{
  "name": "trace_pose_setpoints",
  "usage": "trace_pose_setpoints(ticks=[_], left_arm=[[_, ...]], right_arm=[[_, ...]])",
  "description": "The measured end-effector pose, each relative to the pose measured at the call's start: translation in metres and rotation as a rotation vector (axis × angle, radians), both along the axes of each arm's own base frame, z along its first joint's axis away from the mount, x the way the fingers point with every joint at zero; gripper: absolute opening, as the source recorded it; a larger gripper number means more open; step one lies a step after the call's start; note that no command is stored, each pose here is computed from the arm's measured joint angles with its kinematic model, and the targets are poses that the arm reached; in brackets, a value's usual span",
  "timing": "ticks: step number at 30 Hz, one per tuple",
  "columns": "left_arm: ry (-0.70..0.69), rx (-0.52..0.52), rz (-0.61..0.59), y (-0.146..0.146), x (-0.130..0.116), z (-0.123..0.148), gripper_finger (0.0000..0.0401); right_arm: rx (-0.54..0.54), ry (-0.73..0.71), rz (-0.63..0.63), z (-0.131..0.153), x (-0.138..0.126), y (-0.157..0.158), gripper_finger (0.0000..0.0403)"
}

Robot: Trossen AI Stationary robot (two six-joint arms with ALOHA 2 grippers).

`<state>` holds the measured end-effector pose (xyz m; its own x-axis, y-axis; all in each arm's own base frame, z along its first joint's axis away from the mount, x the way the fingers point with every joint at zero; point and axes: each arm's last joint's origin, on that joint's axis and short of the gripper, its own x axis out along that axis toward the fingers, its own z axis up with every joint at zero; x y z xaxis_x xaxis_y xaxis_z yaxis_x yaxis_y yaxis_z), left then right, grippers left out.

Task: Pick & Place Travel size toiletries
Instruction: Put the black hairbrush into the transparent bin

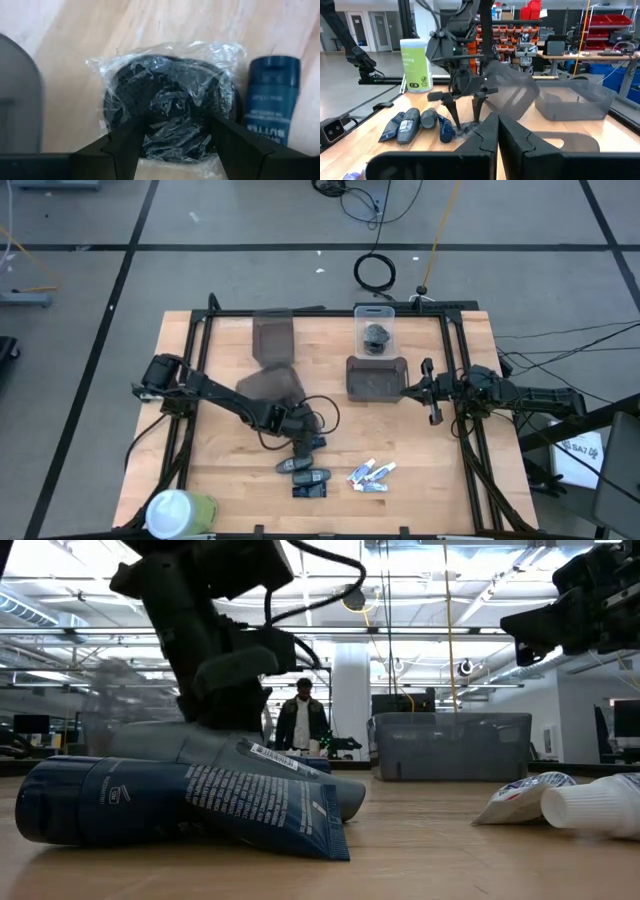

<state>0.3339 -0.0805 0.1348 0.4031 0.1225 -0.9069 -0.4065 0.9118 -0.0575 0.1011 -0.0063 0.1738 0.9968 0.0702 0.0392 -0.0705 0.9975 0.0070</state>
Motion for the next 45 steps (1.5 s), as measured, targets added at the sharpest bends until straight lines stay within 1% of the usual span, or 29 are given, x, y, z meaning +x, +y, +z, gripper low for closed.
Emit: trace_pose_setpoints(ticks=[7, 14, 16, 18, 20, 26, 32, 34, 38, 45], left_arm=[[0.004, -0.015, 0.003, -0.001, 0.000, -0.001, 0.0234], [0.006, -0.002, -0.026, -0.001, 0.000, 0.000, 0.0234], [0.008, 0.003, -0.039, -0.001, 0.000, 0.000, 0.0228], [0.008, 0.005, -0.044, -0.001, 0.000, 0.000, 0.0212], [0.008, 0.005, -0.045, -0.001, 0.000, 0.000, 0.0188], [0.010, 0.001, -0.050, -0.001, 0.000, 0.000, 0.0098], [-0.001, -0.012, -0.100, -0.003, 0.001, 0.001, 0.0015], [-0.016, -0.015, -0.105, -0.003, 0.002, 0.001, 0.0005], [-0.033, -0.006, -0.147, -0.004, 0.006, 0.005, 0.0007], [-0.106, 0.048, -0.238, -0.008, 0.022, 0.026, 0.0002]], right_arm=[[0.000, -0.004, 0.000, 0.000, 0.000, 0.000, 0.0004], [0.000, -0.003, 0.000, 0.000, 0.000, 0.000, 0.0004], [0.000, -0.003, 0.000, 0.000, 0.000, 0.000, 0.0004], [0.000, -0.003, 0.000, 0.000, 0.000, 0.000, 0.0004], [0.000, -0.003, 0.000, 0.000, 0.000, 0.000, 0.0004], [0.000, -0.003, 0.000, 0.000, 0.000, 0.000, 0.0004], [0.000, -0.003, 0.000, 0.000, 0.000, 0.000, 0.0004], [0.000, -0.003, 0.000, 0.000, 0.000, 0.000, 0.0004], [0.000, -0.003, 0.000, 0.000, 0.000, 0.000, 0.0004], [0.000, -0.003, 0.000, 0.000, 0.000, 0.000, 0.0004]])
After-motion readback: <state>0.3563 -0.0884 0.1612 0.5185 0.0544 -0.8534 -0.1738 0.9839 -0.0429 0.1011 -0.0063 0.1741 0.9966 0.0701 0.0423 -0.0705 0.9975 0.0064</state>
